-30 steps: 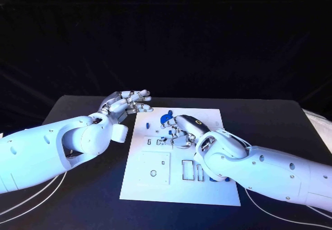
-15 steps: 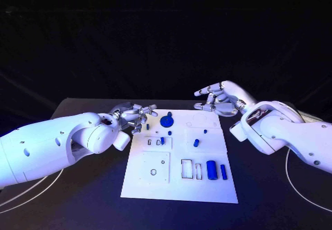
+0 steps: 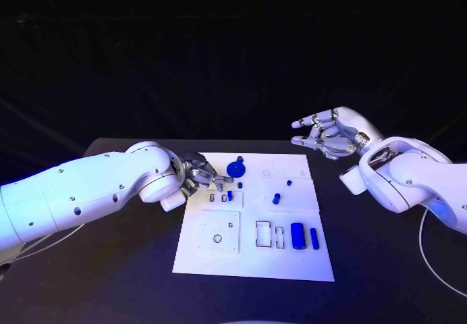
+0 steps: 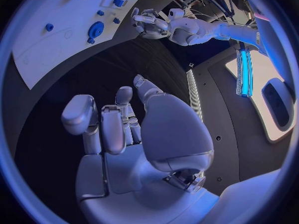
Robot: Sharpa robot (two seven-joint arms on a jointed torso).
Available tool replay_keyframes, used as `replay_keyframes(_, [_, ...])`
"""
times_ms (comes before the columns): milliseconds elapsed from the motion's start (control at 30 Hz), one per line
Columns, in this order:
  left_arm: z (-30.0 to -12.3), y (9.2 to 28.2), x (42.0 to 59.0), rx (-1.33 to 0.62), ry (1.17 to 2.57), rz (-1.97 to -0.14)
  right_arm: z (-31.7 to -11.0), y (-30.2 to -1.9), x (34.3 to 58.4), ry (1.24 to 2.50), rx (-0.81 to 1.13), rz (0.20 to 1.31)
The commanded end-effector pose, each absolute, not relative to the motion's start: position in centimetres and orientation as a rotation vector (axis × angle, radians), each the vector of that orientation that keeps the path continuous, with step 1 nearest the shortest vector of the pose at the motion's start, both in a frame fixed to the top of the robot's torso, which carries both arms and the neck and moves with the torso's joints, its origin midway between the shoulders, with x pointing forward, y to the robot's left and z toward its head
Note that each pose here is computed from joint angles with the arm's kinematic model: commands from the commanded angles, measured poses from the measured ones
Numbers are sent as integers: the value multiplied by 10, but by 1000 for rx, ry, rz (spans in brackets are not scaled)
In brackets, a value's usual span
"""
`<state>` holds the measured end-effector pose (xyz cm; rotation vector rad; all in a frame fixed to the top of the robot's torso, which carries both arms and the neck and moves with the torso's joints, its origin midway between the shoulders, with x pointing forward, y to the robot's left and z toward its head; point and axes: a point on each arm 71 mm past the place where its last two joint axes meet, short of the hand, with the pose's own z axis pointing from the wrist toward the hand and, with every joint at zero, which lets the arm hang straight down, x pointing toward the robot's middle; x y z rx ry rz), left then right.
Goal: Assemble the parts on the task board
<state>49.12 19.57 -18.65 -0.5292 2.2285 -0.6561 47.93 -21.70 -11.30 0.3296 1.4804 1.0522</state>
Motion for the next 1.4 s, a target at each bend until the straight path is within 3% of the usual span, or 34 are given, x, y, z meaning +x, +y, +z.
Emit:
replay_keyframes(33, [-189, 197, 494, -419, 2275, -474, -115, -216, 479, 1508, 328, 1072])
replay_keyframes(767, [-194, 165, 519, -270, 2318, -368, -119, -214, 483, 1538, 307, 1049])
replay_keyframes(1400, [-197, 153, 520, -208, 2361, -351, -120, -212, 483, 1548, 300, 1051])
